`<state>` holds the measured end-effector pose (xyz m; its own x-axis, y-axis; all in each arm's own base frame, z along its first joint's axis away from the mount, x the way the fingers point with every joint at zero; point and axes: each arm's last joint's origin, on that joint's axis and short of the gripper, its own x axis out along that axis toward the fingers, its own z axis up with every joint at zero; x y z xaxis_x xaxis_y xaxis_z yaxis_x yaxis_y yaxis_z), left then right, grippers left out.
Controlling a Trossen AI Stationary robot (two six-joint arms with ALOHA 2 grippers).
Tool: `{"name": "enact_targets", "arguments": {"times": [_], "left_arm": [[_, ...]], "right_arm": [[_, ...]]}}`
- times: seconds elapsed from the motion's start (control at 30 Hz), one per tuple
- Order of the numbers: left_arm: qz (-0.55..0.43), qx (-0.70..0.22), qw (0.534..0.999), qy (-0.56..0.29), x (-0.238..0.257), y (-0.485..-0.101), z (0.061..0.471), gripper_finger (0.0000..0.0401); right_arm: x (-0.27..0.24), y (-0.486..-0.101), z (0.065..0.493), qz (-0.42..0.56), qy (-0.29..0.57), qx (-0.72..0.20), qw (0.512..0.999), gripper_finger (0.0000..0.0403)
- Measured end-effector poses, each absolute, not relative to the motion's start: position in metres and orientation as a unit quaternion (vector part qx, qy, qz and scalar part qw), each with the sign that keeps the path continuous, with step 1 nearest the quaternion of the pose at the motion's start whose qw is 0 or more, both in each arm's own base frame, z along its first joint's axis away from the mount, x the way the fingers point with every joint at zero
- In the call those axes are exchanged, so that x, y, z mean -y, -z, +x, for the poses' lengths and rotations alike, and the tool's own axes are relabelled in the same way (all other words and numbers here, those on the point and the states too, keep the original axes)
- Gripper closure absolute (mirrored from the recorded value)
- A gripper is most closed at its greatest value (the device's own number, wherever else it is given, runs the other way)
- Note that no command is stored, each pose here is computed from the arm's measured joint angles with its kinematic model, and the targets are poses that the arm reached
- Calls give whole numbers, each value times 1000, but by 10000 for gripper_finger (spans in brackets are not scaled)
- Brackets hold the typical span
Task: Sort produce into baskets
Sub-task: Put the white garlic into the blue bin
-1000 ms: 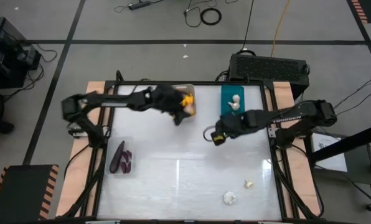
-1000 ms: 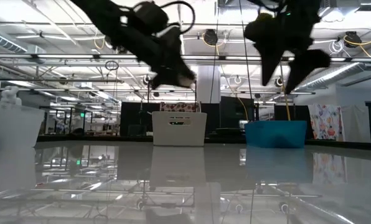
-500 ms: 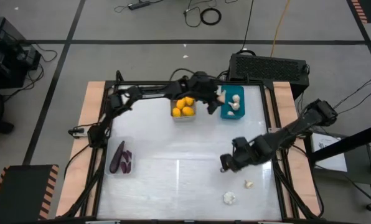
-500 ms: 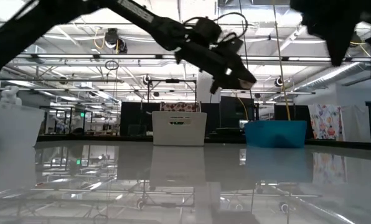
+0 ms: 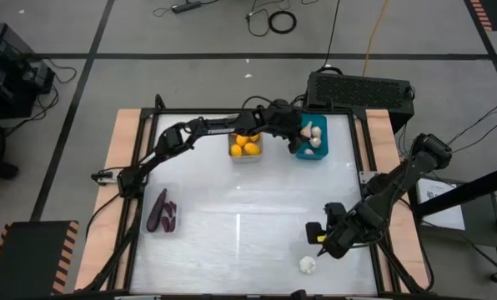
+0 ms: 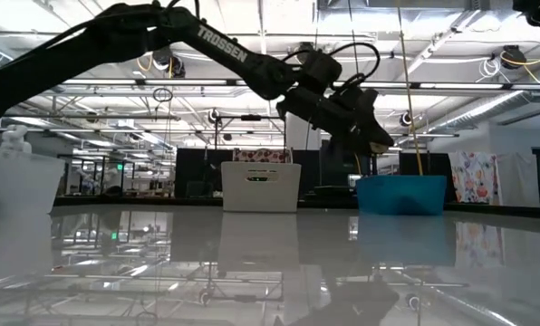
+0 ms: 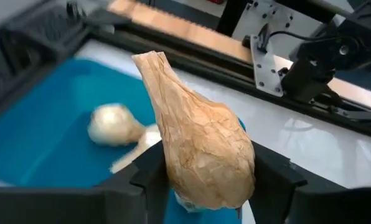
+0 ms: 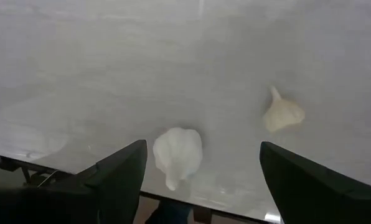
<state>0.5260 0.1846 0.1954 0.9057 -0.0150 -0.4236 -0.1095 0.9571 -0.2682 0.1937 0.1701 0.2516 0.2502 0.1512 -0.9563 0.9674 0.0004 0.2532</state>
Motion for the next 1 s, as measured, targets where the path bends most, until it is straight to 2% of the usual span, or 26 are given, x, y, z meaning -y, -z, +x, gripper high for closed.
{"name": "enact_targets", "arguments": {"times": [0.23, 0.43, 0.63, 0.9, 1.0], "left_arm": [[-106, -202, 973, -19, -185, -198, 527, 160], [-140, -222, 964, -34, -187, -209, 520, 117], [-151, -268, 950, -48, -188, -270, 483, 114], [-37, -443, 893, -65, -176, -334, 397, 114], [-34, -477, 874, -82, -177, -346, 375, 114]], "right_arm": [[-170, -251, 193, 584, 391, -475, 530, 99], [-171, -252, 194, 591, 381, -474, 530, 99], [-175, -254, 199, 614, 353, -469, 528, 99], [-194, -240, 220, 649, 318, -461, 515, 99], [-205, -227, 232, 657, 307, -461, 512, 99]]}}
